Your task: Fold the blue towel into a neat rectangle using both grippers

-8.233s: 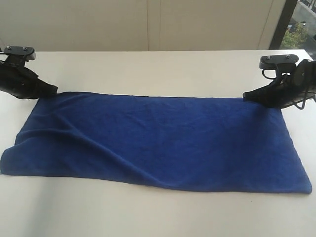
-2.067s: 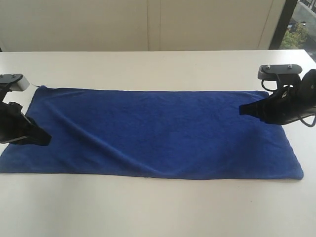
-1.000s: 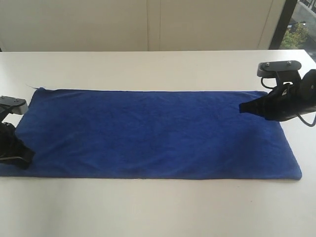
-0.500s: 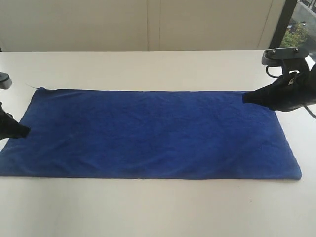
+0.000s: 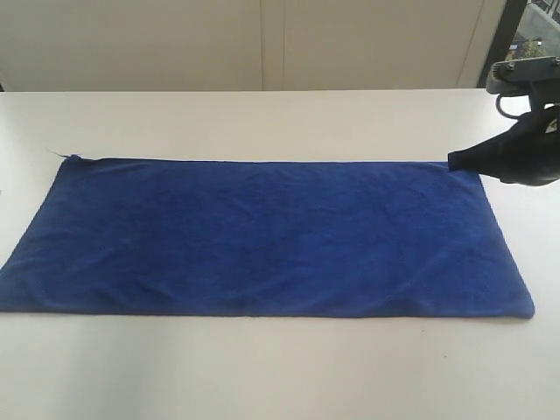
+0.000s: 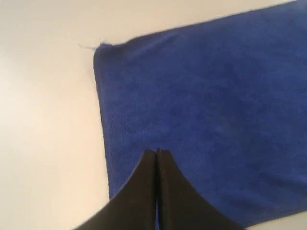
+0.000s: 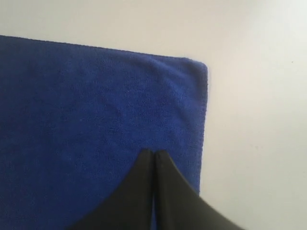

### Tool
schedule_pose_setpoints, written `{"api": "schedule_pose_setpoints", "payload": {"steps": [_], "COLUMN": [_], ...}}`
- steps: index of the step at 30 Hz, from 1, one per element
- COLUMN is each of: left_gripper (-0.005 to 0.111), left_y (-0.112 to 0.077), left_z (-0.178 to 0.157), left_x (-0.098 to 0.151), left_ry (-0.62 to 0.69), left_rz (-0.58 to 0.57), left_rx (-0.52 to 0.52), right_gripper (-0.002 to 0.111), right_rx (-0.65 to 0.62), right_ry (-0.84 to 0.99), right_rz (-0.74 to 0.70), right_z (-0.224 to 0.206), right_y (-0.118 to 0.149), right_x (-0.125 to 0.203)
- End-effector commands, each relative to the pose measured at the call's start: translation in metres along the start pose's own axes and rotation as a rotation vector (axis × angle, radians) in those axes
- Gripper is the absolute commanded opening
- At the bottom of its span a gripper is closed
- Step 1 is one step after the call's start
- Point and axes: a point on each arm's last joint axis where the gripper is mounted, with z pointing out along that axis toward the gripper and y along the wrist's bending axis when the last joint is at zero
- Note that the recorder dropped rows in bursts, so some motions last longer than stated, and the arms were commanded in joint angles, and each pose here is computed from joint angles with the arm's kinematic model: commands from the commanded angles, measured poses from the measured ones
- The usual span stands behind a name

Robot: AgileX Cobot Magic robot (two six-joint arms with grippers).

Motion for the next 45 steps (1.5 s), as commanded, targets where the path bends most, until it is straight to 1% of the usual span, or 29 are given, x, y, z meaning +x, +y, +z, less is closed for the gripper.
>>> {"api": "schedule_pose_setpoints", "payload": {"steps": [1,4,6,11,17,20,23,26,28,29,30,31,32,35,36,39,41,45], "left_gripper": [0.000,0.000,0.000,0.000,0.000,0.000,0.000,0.000,0.000,0.000,0.000,0.000,0.000,0.000,0.000,0.000,0.000,0.000], "left_y": [-0.017,-0.026,-0.028,-0.032,-0.033,-0.033,-0.033,-0.033,-0.033,-0.033,-0.033,-0.033,-0.033,-0.033,-0.033,-0.033,-0.033,-0.033], "left_z": [-0.034,-0.047,-0.052,-0.062,-0.067,-0.067,-0.067,-0.067,-0.067,-0.067,-0.067,-0.067,-0.067,-0.067,-0.067,-0.067,-0.067,-0.067], "left_x": [0.010,0.025,0.034,0.053,0.054,0.054,0.054,0.054,0.054,0.054,0.054,0.054,0.054,0.054,0.054,0.054,0.054,0.054], "left_ry": [-0.094,-0.122,-0.160,-0.238,-0.263,-0.262,-0.262,-0.262,-0.262,-0.262,-0.262,-0.262,-0.262,-0.262,-0.262,-0.262,-0.262,-0.262], "left_rz": [-0.047,-0.057,-0.081,-0.087,-0.079,-0.080,-0.080,-0.080,-0.080,-0.080,-0.080,-0.080,-0.080,-0.080,-0.080,-0.080,-0.080,-0.080], "left_rx": [0.044,0.064,0.048,-0.004,-0.005,-0.007,-0.007,-0.007,-0.007,-0.007,-0.007,-0.007,-0.007,-0.007,-0.007,-0.007,-0.007,-0.007], "right_gripper": [0.000,0.000,0.000,0.000,0.000,0.000,0.000,0.000,0.000,0.000,0.001,0.006,0.010,0.023,0.031,0.044,0.049,0.050], "right_rx": [0.014,0.023,0.025,0.013,-0.001,-0.002,0.004,0.004,0.013,0.029,0.039,0.057,0.066,0.073,0.073,0.079,0.077,0.057], "right_ry": [-0.086,-0.141,-0.153,-0.078,0.034,0.065,0.067,0.105,0.133,0.176,0.197,0.218,0.220,0.204,0.186,0.168,0.178,0.177], "right_rz": [-0.016,-0.016,-0.016,-0.007,-0.005,-0.004,0.044,0.049,0.062,0.090,0.107,0.136,0.147,0.155,0.168,0.176,0.190,0.177], "right_z": [-0.018,-0.025,-0.027,-0.029,-0.020,-0.008,0.009,0.026,0.038,0.044,0.046,0.048,0.048,0.051,0.053,0.061,0.067,0.075], "right_y": [-0.001,-0.001,-0.001,0.000,0.002,0.002,0.001,0.000,-0.005,-0.016,-0.023,-0.035,-0.040,-0.043,-0.042,-0.043,-0.042,-0.031], "right_x": [0.003,0.006,0.007,0.014,0.026,0.031,0.034,0.035,0.035,0.036,0.035,0.035,0.035,0.034,0.034,0.035,0.039,0.038]}}
